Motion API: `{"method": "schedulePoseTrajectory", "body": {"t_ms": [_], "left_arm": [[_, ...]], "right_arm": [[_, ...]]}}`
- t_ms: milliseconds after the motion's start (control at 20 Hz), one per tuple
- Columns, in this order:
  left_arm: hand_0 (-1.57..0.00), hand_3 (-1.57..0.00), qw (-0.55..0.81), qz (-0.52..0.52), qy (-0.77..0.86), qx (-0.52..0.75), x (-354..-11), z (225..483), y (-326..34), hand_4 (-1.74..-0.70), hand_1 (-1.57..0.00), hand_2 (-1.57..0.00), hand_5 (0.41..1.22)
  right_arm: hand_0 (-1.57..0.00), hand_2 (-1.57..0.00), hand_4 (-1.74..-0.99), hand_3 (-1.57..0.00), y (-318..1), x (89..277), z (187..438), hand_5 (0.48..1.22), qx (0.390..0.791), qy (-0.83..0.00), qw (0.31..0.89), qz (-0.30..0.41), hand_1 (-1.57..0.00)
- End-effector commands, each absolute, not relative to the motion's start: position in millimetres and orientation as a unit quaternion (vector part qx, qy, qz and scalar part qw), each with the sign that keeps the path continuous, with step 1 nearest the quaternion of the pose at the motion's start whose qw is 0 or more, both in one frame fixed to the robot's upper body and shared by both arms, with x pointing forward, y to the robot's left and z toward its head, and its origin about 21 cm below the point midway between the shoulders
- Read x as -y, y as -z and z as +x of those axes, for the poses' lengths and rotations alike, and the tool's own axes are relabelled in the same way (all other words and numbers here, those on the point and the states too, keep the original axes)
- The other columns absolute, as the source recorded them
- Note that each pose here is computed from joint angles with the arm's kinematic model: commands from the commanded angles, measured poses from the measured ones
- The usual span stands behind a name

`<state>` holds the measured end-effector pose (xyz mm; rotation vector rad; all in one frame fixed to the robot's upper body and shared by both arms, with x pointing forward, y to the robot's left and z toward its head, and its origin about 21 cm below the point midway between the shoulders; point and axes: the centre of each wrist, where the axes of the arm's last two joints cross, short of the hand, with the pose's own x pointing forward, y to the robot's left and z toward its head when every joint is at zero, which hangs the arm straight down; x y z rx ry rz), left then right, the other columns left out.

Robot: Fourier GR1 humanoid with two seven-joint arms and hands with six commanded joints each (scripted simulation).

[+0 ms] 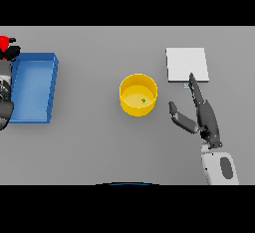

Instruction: Pick up the red beaker and tilt it to pour out 1 green nut into yellow bowl. Pick up the yellow bowl and place it on the metallic measuring scale.

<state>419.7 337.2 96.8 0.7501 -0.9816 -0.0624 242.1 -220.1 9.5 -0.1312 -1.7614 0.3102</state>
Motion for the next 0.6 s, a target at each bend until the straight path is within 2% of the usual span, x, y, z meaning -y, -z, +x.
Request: {"method": "schedulePoseTrajectory", "body": {"t_ms": [0, 100, 150, 200, 250, 300, 400, 450, 550], "left_arm": [[-1.57, -1.38, 0.819, 0.35, 0.03, 0.453, -331.6, 412.0, -97.1, -1.74, -1.57, -1.57, 1.076], [-1.57, -1.37, 0.837, 0.333, 0.042, 0.432, -330.5, 395.2, -96.1, -1.73, -1.57, -1.57, 0.955], [-1.57, -1.41, 0.84, 0.326, 0.062, 0.429, -327.5, 389.0, -97.8, -1.66, -1.57, -1.57, 0.888], [-1.57, -1.37, 0.839, 0.317, 0.074, 0.436, -326.8, 381.6, -99.6, -1.49, -1.57, -1.57, 0.827], [-1.57, -1.24, 0.832, 0.311, 0.107, 0.447, -328.9, 376.2, -102.8, -1.31, -1.54, -1.49, 0.774], [-1.5, -1.1, 0.826, 0.303, 0.139, 0.456, -329.0, 371.1, -105.9, -1.15, -1.38, -1.31, 0.74], [-1.0, -0.71, 0.828, 0.265, 0.167, 0.465, -334.9, 360.8, -104.9, -0.93, -0.88, -0.84, 0.697], [-0.8, -0.57, 0.829, 0.257, 0.175, 0.466, -335.9, 360.1, -108.7, -0.87, -0.71, -0.67, 0.682], [-0.51, -0.36, 0.825, 0.264, 0.206, 0.455, -338.8, 355.9, -107.5, -0.78, -0.45, -0.43, 0.656]], "right_arm": [[0.0, 0.0, -1.17, 0.0, -10.8, 220.8, 242.1, 0.683, 0.766, -0.137, 0.625, -0.056, 0.0], [0.0, 0.0, -1.168, 0.0, -9.7, 218.6, 242.5, 0.679, 0.764, -0.133, 0.629, -0.057, 0.0], [0.0, 0.0, -1.165, 0.0, -10.1, 219.2, 242.5, 0.678, 0.767, -0.133, 0.624, -0.056, 0.0], [0.0, 0.0, -1.165, 0.0, -10.8, 222.8, 244.2, 0.675, 0.766, -0.135, 0.626, -0.063, 0.0], [0.0, 0.0, -1.163, 0.0, -9.4, 220.4, 241.6, 0.671, 0.766, -0.137, 0.625, -0.062, 0.0], [0.0, 0.0, -1.159, 0.0, -10.7, 220.4, 241.2, 0.669, 0.766, -0.139, 0.624, -0.063, 0.0], [0.0, 0.0, -1.162, 0.0, -12.4, 225.1, 239.6, 0.671, 0.77, -0.138, 0.619, -0.063, 0.0], [0.0, 0.0, -1.156, 0.0, -10.9, 225.1, 240.4, 0.673, 0.768, -0.138, 0.623, -0.061, 0.0], [0.0, 0.0, -1.147, 0.0, -11.5, 225.8, 239.7, 0.68, 0.772, -0.139, 0.618, -0.06, 0.0]]}}
